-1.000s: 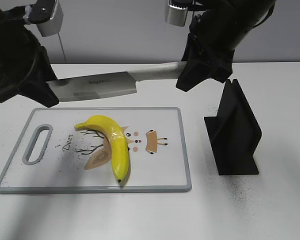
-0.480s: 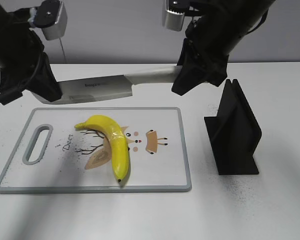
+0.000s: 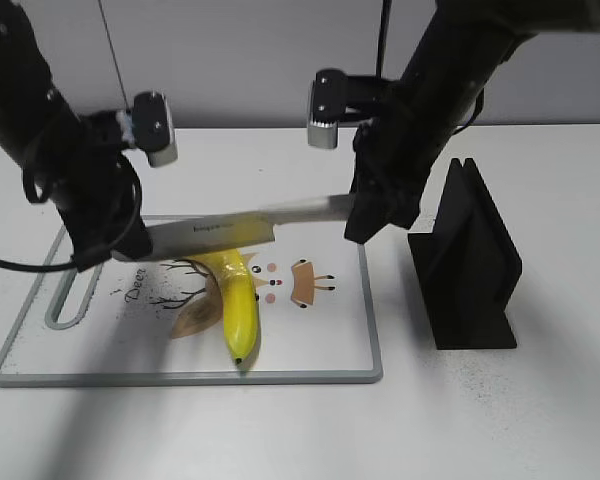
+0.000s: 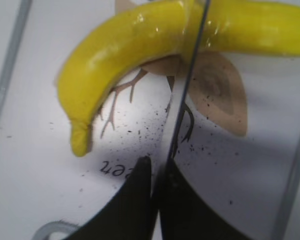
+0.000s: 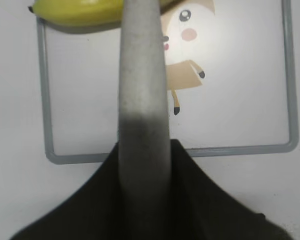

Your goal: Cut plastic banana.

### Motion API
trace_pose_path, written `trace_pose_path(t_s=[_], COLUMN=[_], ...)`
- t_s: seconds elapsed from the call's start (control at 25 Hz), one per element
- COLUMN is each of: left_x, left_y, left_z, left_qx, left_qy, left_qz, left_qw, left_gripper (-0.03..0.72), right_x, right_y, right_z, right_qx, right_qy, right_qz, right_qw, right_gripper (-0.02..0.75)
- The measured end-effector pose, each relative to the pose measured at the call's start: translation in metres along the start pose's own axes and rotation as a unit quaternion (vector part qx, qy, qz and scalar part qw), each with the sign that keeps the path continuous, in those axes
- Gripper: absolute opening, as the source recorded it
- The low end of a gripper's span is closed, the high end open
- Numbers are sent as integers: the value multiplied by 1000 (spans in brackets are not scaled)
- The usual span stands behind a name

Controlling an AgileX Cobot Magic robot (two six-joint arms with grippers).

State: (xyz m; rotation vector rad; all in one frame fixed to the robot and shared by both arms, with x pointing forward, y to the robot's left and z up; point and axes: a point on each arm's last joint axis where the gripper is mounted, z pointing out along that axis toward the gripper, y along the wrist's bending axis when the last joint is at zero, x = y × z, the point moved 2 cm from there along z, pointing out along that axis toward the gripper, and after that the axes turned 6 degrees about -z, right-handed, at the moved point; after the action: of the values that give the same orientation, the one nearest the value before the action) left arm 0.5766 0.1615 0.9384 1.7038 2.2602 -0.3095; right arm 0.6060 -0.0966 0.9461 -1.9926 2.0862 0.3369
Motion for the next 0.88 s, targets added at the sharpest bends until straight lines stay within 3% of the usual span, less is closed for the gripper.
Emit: trace_pose_path(t_s=[0.16, 0.32, 0.56, 0.88], left_x=[16, 16, 10, -15], left_y=[-2, -2, -4, -13], left_z=[44, 50, 41, -29], left_qx=[21, 23, 26, 17], left_qy=[17, 19, 17, -10], left_qz=[-34, -33, -25, 26], left_qw=[999, 999, 999, 999], left_gripper=[9, 7, -1, -6], right_x=[19, 19, 12, -4], right_y=[-9, -15, -17, -2], right_z=[55, 59, 40, -24], right_qx=[-31, -22, 1, 28], right_qy=[45, 57, 52, 34], right_qz=[6, -1, -12, -20], right_qw=[998, 998, 999, 999], right_gripper=[202, 209, 212, 205])
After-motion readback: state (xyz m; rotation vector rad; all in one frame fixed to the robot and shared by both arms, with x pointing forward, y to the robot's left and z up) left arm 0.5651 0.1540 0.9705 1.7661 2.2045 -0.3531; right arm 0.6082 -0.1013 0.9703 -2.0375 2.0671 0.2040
